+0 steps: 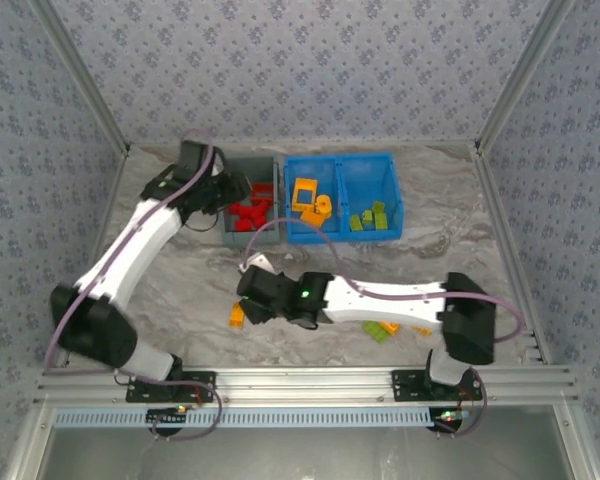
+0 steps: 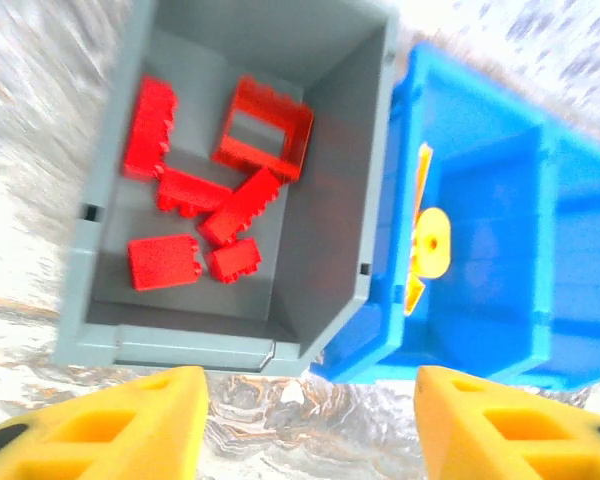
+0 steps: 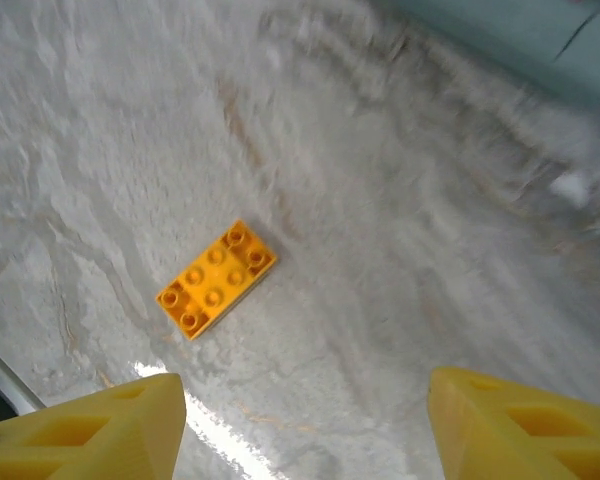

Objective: Sort the legos into containers by color

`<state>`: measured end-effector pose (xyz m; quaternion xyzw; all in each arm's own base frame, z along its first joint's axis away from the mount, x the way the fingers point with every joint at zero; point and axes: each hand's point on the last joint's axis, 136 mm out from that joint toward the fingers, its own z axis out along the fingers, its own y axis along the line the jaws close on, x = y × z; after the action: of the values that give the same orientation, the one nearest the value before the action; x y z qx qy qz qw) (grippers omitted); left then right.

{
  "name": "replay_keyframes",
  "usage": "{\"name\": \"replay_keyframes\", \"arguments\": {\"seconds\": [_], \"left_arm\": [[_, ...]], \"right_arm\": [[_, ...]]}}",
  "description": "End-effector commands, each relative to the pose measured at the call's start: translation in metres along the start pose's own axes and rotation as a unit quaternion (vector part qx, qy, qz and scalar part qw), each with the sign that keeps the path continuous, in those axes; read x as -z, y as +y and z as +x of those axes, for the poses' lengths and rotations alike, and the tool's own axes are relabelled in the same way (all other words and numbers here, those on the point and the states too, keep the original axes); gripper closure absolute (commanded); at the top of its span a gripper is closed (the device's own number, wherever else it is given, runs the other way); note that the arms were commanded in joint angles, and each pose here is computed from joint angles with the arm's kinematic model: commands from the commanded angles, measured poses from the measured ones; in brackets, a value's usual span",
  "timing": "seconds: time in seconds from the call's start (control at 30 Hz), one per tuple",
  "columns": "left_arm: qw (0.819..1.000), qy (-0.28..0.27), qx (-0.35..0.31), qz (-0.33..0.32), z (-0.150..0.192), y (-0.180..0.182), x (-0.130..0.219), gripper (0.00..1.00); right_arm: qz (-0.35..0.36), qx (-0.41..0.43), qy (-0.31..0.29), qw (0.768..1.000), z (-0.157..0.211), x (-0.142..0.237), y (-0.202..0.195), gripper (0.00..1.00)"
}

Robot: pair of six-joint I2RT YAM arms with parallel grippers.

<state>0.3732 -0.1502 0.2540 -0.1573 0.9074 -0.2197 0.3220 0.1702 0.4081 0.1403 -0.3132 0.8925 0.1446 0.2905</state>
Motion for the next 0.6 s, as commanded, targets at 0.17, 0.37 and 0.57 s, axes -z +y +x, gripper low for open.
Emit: {"name": "replay_keyframes", "arguments": {"seconds": [0.17,0.37,0.57], "left_arm": [[0.992,-0.119,-0.015,-0.038,0.036,0.071,0.135,0.32],[0.995,-0.094,-0.030,0.013,0.077,0.081,0.160,0.30],[0.996,-0.084,-0.030,0.010,0.098,0.097,0.167,0.30]], "right_arm": [[0.023,-0.123,0.143,0.982,0.021,-0.051,0.034,0.31],[0.058,-0.168,0.146,0.973,0.027,-0.063,0.024,0.29],[0.049,-0.191,0.169,0.966,0.029,-0.081,0.039,0.28]]}}
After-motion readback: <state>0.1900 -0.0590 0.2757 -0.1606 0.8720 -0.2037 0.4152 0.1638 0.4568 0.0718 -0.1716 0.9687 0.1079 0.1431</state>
